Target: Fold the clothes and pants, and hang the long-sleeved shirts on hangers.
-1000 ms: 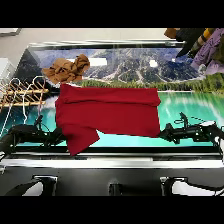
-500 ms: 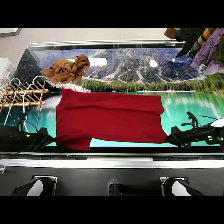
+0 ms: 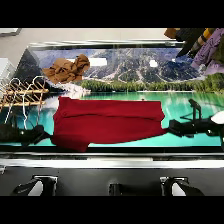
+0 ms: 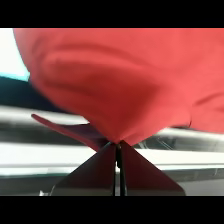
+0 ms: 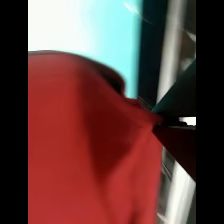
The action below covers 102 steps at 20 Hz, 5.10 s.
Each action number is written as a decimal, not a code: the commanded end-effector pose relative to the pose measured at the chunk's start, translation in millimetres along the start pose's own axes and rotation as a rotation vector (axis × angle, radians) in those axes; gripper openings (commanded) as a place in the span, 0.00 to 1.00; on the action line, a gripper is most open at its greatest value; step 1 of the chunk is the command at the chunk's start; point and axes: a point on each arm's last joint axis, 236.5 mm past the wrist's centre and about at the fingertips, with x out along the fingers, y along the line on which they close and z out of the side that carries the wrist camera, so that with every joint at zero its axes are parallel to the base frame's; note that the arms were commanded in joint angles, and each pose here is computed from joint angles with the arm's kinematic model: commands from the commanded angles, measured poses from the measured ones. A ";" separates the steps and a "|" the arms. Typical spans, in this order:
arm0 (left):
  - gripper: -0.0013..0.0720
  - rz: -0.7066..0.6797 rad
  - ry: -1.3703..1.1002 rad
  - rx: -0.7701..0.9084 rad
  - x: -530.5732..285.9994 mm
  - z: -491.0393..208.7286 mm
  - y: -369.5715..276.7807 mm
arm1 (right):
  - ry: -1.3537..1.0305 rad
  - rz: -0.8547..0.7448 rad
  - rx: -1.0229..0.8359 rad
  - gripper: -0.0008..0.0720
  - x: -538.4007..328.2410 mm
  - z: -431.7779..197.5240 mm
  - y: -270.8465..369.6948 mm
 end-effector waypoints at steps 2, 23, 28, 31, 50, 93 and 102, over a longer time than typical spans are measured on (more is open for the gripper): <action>0.04 -0.005 -0.007 0.098 13.2 69.9 -29.0 | -0.101 -0.086 -0.087 0.05 6.8 74.8 14.1; 0.05 0.026 0.090 0.145 123.0 224.2 -48.6 | -0.001 -0.079 -0.016 0.23 90.4 154.3 -8.9; 0.48 0.035 0.026 0.185 82.2 241.2 -57.8 | 0.009 -0.062 0.035 0.67 33.9 155.9 -29.9; 0.77 0.109 -0.016 0.253 43.9 244.5 -63.3 | 0.028 0.085 0.158 0.77 22.8 151.6 -48.5; 0.78 0.187 -0.086 0.316 -22.9 223.5 -82.9 | 0.117 0.207 0.142 0.81 108.5 151.7 -22.1; 0.04 -0.349 0.323 0.153 328.8 -48.8 -367.0 | -0.197 0.066 0.004 0.05 -101.3 135.2 70.5; 0.04 0.005 0.086 0.445 110.0 113.6 -251.0 | -0.252 0.298 -0.024 0.05 -100.6 145.8 150.2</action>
